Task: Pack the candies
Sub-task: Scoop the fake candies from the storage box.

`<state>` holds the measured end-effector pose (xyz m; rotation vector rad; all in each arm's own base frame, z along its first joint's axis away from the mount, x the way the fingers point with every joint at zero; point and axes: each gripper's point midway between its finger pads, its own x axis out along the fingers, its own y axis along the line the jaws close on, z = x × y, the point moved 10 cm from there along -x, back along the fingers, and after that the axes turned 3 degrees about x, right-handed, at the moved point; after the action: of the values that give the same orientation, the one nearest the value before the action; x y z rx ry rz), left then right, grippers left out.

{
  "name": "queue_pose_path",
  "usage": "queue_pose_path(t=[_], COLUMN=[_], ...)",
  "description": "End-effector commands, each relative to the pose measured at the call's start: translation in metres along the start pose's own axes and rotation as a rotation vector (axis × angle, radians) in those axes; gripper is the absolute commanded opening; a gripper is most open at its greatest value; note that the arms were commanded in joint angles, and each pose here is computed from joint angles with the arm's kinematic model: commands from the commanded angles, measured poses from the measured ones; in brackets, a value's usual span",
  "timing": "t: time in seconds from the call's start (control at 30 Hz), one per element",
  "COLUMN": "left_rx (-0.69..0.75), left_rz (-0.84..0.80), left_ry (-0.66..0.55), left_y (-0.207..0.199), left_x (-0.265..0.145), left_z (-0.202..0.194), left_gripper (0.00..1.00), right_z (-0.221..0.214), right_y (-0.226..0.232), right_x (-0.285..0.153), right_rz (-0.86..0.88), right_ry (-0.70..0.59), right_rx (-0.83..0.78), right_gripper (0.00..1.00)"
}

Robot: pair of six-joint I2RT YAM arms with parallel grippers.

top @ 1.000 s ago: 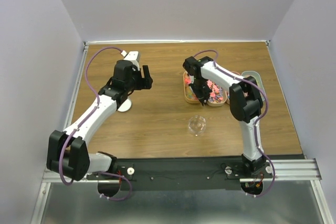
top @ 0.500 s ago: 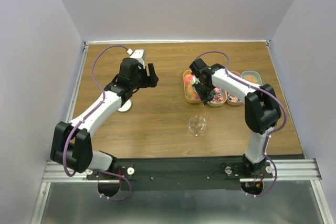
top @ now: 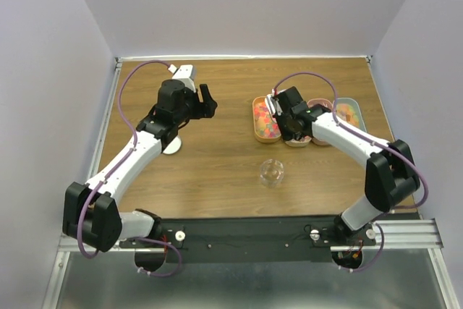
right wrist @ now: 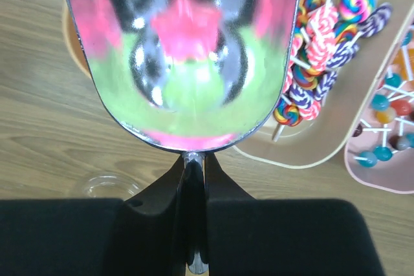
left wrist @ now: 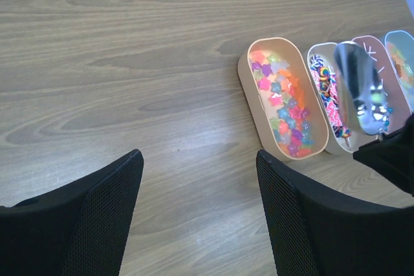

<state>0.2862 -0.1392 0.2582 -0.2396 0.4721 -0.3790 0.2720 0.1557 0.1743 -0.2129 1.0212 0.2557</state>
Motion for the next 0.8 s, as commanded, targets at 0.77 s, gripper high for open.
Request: queue_pose_path(t=[0.77], left_rx=[0.082], left_rz=[-0.034], left_ry=[-0.007], left_y=[-0.004], left_x=[-0.01], left_z=[-0.001], left_gripper=[0.78], right_z=[-0.041], right_y=[0.003], right_x=[-0.108], right_rz=[0.228], right_ry=[0.096], right_rx=[0.113], right_gripper=[0.01])
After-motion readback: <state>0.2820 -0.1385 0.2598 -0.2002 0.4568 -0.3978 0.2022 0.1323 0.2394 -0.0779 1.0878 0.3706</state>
